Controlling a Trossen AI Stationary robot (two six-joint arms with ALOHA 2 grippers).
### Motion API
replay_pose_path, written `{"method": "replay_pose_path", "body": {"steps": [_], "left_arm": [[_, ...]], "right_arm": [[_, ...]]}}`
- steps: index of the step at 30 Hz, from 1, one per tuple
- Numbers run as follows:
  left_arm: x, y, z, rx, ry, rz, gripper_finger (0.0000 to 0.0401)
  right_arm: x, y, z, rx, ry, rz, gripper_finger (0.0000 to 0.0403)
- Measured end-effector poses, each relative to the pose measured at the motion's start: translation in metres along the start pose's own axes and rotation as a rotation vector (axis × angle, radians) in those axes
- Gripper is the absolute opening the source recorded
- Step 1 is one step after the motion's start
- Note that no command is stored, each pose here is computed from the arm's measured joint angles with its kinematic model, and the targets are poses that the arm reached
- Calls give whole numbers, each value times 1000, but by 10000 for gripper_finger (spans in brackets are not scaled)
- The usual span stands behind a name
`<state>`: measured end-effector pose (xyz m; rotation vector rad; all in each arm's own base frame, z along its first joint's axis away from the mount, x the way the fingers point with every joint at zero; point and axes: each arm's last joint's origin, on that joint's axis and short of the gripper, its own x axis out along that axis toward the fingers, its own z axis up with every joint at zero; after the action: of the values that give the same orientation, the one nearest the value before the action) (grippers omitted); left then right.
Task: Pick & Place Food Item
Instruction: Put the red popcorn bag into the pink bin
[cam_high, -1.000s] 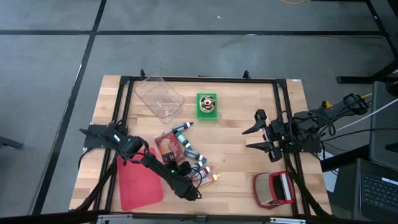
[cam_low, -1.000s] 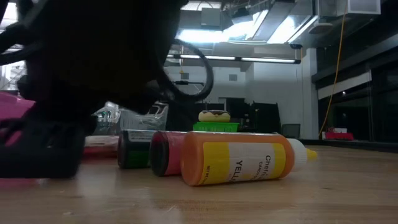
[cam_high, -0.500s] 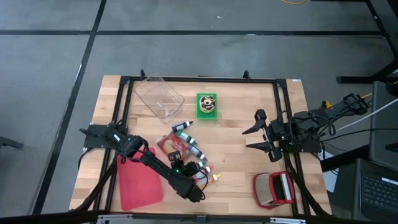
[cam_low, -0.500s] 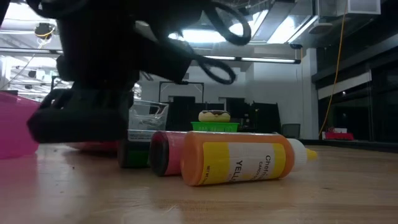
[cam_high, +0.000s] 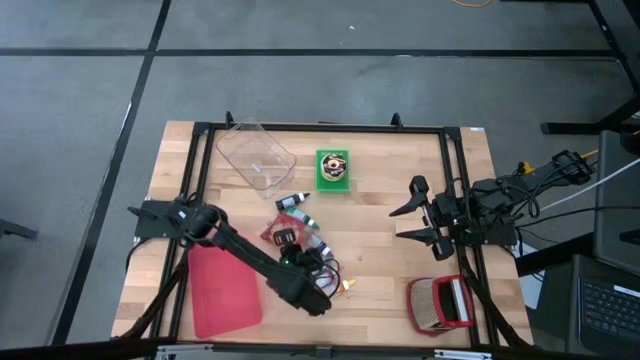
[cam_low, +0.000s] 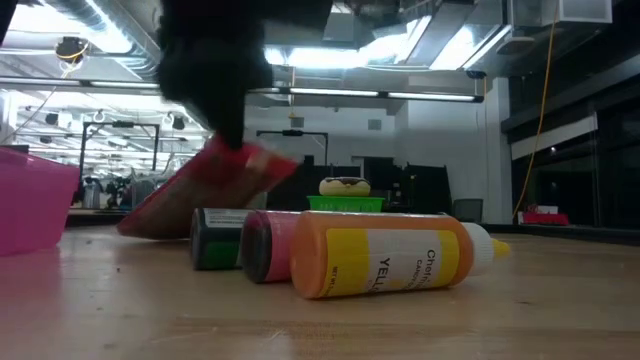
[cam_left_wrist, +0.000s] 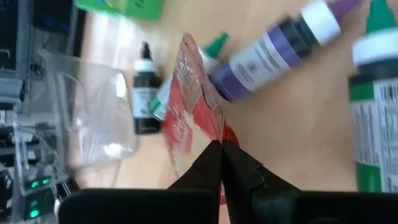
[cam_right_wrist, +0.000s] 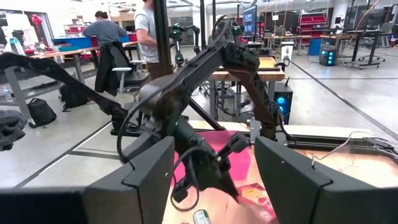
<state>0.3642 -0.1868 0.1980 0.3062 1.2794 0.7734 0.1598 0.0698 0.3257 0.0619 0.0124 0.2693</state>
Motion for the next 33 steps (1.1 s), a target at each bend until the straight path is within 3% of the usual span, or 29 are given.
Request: {"method": "replay_pose_path", "body": {"steps": [13, 25, 33], "left_arm": [[-34, 51, 9, -50, -137, -27, 2], [-25, 49, 5, -16, -85, -28, 2], [-2, 38, -8, -13, 27, -40, 2]], "right_arm": [[0, 0, 0, 0, 1, 4, 226], [0, 0, 0, 1, 2, 6, 226], [0, 0, 0, 1, 2, 7, 226]]}}
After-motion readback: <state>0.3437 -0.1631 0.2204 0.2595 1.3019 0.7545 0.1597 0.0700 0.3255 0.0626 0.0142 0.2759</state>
